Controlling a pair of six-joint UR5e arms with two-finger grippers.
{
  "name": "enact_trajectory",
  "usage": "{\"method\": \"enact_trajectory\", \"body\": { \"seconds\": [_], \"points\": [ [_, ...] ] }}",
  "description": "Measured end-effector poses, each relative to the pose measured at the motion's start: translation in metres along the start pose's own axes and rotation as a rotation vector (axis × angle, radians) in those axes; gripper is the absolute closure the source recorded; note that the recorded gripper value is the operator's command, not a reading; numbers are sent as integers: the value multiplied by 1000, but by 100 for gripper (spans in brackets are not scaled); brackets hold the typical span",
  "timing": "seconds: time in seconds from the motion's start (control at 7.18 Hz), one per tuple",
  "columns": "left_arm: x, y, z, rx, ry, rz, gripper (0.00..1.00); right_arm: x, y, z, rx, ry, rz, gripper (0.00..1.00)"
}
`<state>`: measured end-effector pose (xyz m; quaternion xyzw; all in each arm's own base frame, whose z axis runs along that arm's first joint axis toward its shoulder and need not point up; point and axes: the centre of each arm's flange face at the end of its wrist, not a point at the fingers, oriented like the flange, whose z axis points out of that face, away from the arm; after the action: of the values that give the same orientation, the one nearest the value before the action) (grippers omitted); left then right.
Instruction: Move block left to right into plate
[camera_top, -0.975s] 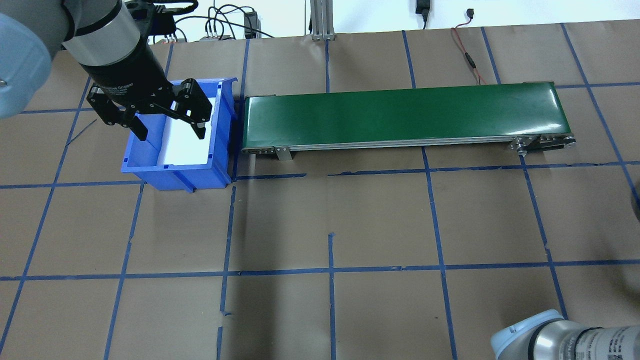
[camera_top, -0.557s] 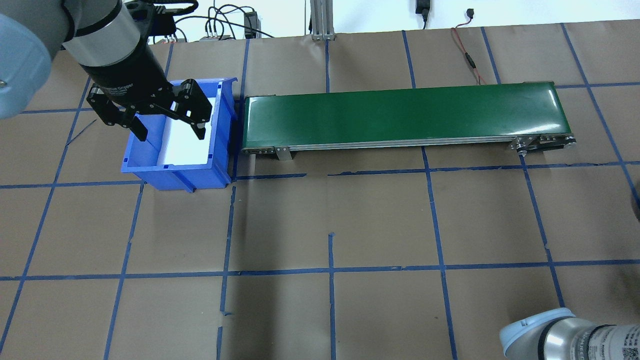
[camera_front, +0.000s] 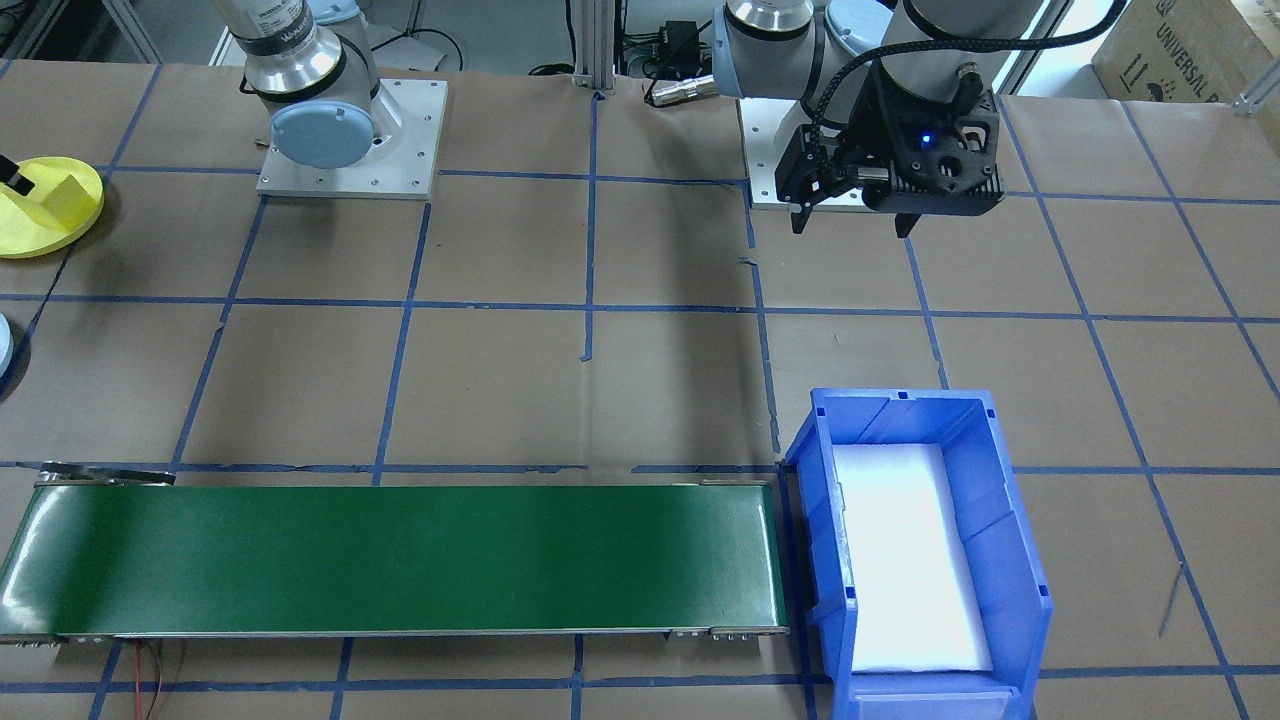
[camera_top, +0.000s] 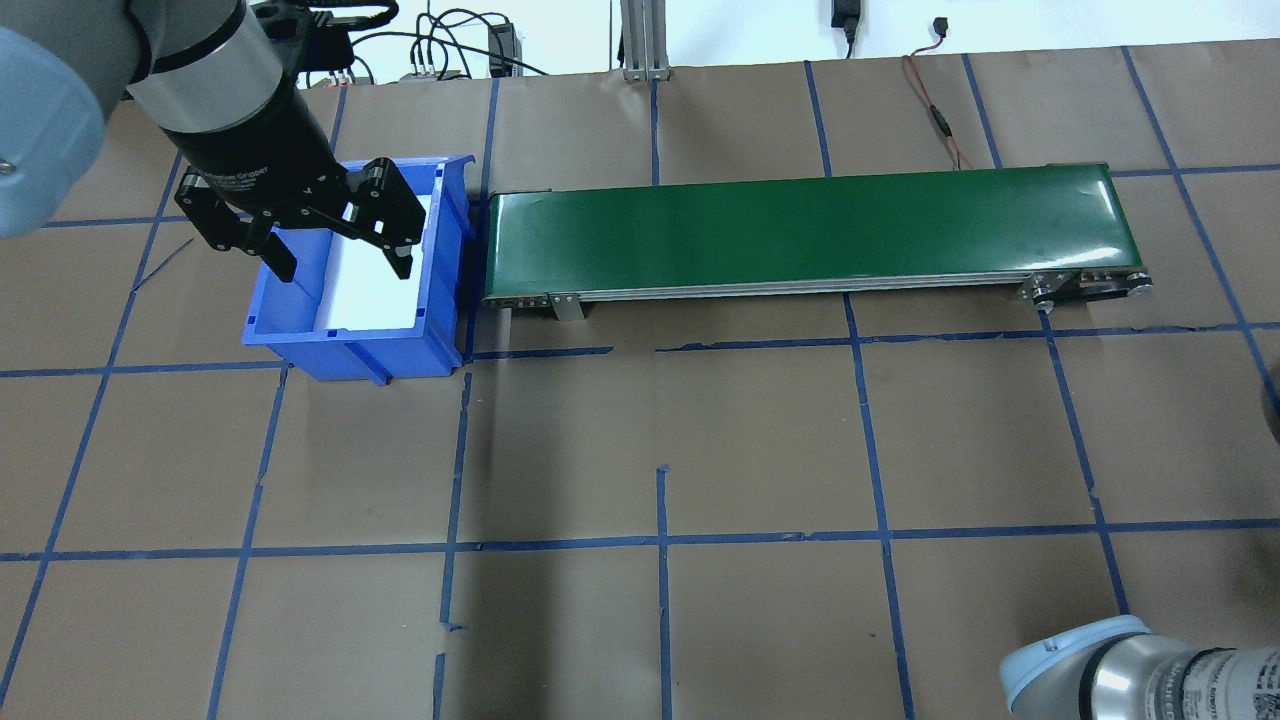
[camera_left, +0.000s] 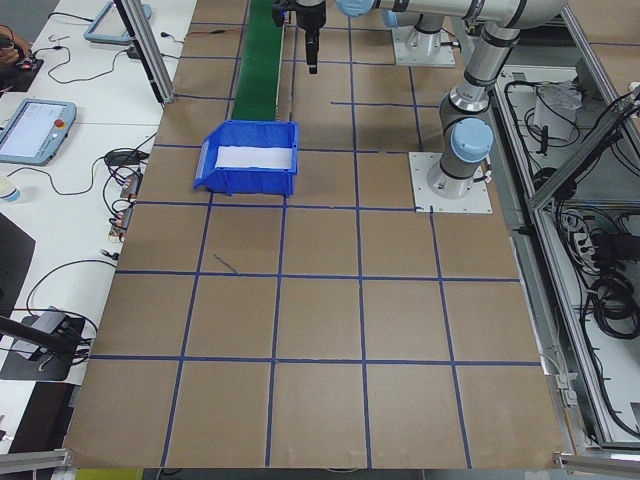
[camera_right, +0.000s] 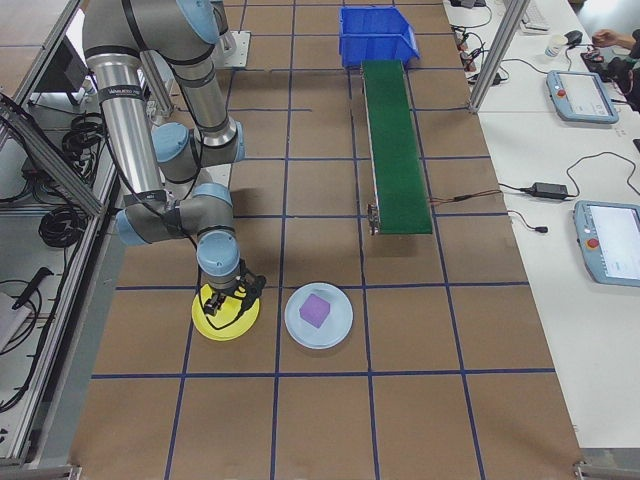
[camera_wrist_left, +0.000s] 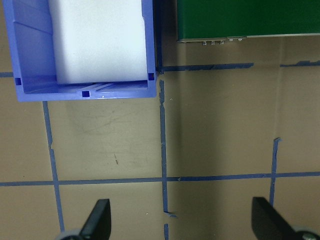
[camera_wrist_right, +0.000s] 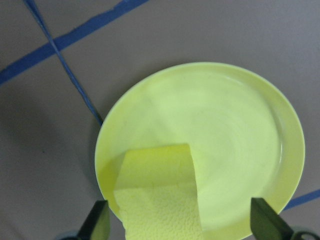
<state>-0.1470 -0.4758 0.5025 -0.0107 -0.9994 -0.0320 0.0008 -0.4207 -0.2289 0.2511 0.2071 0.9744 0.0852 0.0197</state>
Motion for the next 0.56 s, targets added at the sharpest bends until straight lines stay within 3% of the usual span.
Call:
{"method": "enact_trajectory", "body": {
  "seconds": [0.28,0.56],
  "points": [
    [-1,0,3,-7,1,-1,0,-65,-47,-68,-4,62,-116,0],
    [-1,0,8,-15,3,-2,0,-164,-67,-126,-95,80,-119,0]
  ]
}}
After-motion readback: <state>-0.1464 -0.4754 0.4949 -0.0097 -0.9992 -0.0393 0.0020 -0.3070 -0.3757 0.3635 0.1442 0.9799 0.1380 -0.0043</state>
